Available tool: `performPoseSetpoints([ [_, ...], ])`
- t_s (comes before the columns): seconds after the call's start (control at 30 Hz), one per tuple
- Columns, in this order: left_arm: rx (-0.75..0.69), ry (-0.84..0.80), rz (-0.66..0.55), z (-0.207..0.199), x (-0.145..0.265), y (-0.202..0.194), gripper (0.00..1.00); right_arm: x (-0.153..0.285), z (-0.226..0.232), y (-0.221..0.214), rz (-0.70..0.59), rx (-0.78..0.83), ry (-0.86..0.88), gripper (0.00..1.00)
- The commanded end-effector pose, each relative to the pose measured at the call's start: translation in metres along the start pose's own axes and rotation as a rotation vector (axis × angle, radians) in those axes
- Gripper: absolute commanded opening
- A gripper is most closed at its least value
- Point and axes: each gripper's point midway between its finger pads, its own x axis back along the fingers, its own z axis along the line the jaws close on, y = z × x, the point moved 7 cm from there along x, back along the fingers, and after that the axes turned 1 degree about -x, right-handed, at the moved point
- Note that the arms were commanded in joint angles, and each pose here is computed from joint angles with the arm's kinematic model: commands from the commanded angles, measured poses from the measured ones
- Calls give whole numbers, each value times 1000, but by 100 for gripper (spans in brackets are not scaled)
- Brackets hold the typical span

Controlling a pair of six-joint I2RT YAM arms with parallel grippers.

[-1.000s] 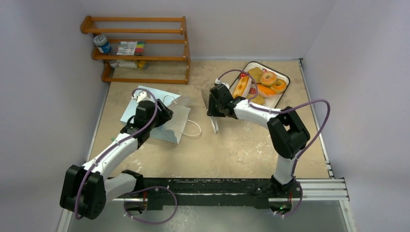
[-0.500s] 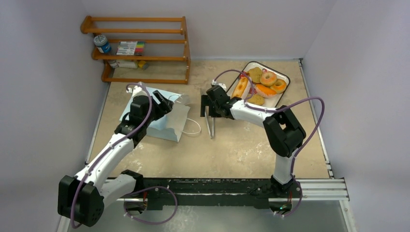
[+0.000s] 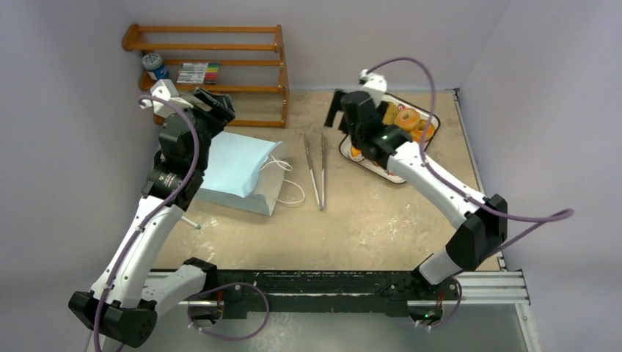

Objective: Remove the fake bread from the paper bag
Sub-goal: Place the clamp at the center of the board, then reset both arms

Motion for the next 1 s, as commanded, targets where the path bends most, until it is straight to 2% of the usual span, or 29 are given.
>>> performPoseSetpoints([
  [0.0, -119, 194, -148, 13, -13, 28, 75, -9, -94, 37, -73, -109, -395, 100],
  [0.2, -239, 335, -191, 31, -36, 25, 79, 13, -195, 58, -252, -203, -642, 100],
  [0.3, -271, 392, -198, 52, -47, 21, 81, 20, -237, 56, -246, -232, -724, 100],
  [0.4, -245, 430, -195, 79, -56, 16, 82, 23, -265, 47, -217, -250, -788, 100],
  [0.7, -247, 484, -206, 122, -47, 4, 83, 35, -277, 32, -211, -284, -855, 100],
  [0.9, -238, 491, -217, 133, -41, 1, 84, 38, -280, 27, -186, -302, -900, 97],
  [0.97, -236, 488, -214, 133, -41, 0, 84, 40, -279, 30, -197, -309, -900, 99],
])
